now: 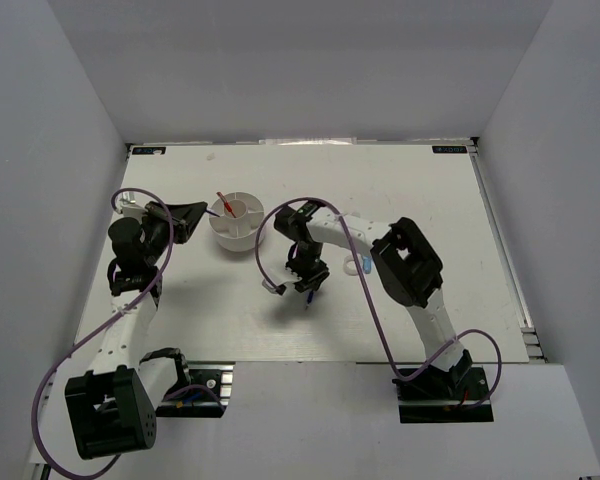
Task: Sort the stationery into containers
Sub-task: Move the pen to the center of the board, then pick up the pen from the center of the board.
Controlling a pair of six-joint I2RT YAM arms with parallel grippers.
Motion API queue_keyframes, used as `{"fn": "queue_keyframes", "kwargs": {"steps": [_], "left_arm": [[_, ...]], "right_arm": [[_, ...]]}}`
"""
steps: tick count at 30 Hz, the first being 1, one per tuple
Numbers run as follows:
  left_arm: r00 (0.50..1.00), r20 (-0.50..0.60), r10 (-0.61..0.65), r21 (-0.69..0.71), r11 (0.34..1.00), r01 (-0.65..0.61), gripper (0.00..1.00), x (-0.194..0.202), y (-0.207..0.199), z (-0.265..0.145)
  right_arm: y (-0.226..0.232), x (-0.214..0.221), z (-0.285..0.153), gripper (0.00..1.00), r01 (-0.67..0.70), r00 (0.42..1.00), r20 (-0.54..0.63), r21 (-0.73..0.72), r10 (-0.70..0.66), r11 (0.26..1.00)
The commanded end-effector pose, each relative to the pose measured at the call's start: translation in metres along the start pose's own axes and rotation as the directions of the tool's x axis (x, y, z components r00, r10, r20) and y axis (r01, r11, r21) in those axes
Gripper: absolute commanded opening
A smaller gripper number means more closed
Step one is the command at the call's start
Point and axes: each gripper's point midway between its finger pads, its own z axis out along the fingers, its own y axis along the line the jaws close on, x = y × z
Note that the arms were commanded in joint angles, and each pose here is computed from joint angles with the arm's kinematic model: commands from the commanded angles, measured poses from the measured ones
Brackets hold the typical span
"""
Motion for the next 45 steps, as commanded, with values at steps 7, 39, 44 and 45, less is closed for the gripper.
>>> {"fn": "queue_keyframes", "kwargs": {"steps": [7,39,44,45], "left_arm": [[0.999,0.002,0.034,0.021,0.999,-0.034,0.00,-0.003,-0.010,-0.002],[0.992,-0.065,0.112,0.091,0.990,-0.105,0.00,0.011,-0.028,-0.006],[0.992,-0.066,0.111,0.089,0.990,-0.105,0.00,0.011,-0.026,-0.004],[0.992,-0.064,0.110,0.085,0.991,-0.104,0.00,0.010,-0.024,-0.003]], "right_arm": [[0.040,0.011,0.042,0.27,-0.092,0.996,0.016,-0.022,0.092,0.996],[0.029,0.075,0.034,0.42,0.012,0.994,-0.111,0.077,-0.003,0.997],[0.030,0.092,0.029,0.37,0.055,0.986,-0.158,0.055,-0.046,0.997],[0.029,0.095,0.027,0.36,0.065,0.985,-0.164,0.059,-0.054,0.996]]}}
